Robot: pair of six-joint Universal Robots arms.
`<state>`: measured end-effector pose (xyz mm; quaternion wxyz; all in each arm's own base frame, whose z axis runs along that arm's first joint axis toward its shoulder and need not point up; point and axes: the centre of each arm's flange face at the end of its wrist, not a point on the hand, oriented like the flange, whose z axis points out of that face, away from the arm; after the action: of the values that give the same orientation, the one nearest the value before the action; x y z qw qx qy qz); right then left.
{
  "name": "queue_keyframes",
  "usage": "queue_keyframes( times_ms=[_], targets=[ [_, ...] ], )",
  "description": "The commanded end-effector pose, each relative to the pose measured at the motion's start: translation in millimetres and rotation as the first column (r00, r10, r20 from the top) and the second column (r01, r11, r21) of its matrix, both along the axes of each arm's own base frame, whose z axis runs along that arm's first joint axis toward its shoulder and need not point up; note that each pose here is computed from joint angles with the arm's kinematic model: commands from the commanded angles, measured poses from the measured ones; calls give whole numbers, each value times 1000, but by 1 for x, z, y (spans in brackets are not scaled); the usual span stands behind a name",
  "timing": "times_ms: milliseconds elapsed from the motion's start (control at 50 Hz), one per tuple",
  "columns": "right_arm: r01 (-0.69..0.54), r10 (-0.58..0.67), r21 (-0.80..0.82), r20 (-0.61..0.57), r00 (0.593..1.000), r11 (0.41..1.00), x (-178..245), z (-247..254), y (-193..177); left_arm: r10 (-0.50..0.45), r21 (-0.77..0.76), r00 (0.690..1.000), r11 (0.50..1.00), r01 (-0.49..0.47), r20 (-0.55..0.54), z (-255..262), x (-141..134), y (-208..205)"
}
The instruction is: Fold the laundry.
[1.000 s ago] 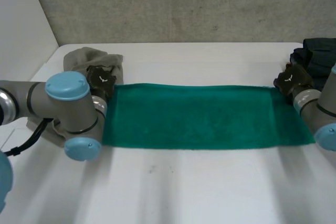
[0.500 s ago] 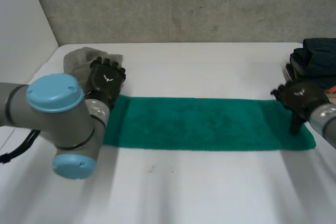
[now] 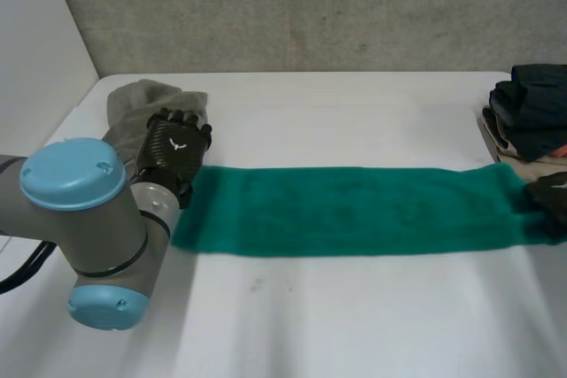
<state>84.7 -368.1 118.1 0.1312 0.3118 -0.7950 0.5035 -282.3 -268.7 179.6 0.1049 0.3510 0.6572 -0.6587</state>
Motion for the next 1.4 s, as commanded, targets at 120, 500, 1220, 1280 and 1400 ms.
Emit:
queue_keyframes(
  times_ms=[120,500,1220,1280,1400],
  targets=[
    [-111,44,-201,-309,950,973,9,52,-1,7,-35,1000,999,-7,-19,18,6,6],
    [-872,876,-323,-192,442,369,297,12,179,-15,-48,999,999,14,-28,25,2,16],
    [-495,502,-195,-15,865,847,207,57,94,-71,-63,997,996,68,-35,31,-14,28],
    [-585,602,-262,-19,798,768,241,66,123,-66,-71,997,995,63,-41,36,-11,30],
    [-817,859,-298,17,512,493,290,54,198,-63,-63,997,996,61,-36,34,-9,32]
  ],
)
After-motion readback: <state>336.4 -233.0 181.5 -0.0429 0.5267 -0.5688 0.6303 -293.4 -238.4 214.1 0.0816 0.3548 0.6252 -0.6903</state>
